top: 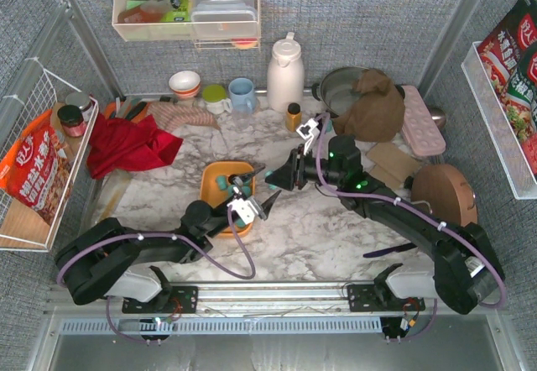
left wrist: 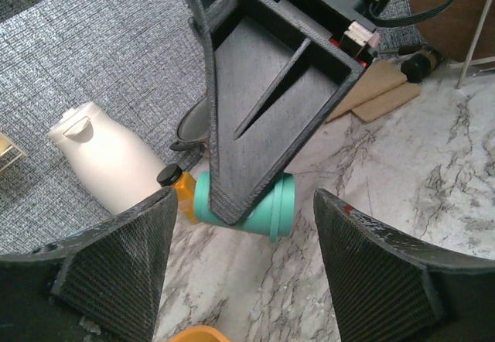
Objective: Mix the coffee capsules in the storage basket
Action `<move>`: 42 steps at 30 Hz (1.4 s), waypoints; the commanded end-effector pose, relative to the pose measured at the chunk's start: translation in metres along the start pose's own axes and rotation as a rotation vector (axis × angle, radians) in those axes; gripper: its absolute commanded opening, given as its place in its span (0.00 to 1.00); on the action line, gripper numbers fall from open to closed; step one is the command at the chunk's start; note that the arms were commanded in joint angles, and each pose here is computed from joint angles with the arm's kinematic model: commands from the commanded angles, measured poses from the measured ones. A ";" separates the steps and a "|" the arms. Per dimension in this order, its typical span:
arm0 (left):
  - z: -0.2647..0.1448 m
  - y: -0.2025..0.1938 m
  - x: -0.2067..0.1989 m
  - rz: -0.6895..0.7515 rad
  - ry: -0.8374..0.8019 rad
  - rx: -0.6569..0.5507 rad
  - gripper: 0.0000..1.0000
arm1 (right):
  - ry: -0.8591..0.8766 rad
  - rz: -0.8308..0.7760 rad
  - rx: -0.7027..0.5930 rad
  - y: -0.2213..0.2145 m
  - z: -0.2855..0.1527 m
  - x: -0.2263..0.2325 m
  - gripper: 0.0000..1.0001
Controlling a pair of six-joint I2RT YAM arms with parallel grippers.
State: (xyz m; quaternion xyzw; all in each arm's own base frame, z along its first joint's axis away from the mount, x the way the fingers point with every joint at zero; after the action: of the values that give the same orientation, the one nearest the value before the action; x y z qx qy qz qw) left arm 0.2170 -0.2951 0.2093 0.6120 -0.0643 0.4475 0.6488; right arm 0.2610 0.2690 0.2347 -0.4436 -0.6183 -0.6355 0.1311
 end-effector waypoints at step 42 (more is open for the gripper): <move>-0.104 -0.078 -0.005 -0.748 0.468 0.929 0.47 | -1.103 -0.346 -0.151 0.082 -0.054 -0.168 0.71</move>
State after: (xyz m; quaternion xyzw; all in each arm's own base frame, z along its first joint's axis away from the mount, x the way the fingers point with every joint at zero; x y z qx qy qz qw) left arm 0.2276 -0.2099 0.1497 0.6955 0.4193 0.3339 0.4785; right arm 0.3633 0.1582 0.1876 -0.5895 -0.6232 -0.4148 -0.3035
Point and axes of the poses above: each gripper's point midway between its finger pads, its own z axis out along the fingers, its own x axis along the line the jaws close on, y = z × x, the point moved 3 cm from there along -z, back along the fingers, and after that the axes turned 11 degrees about z, right-handed, at the moved point
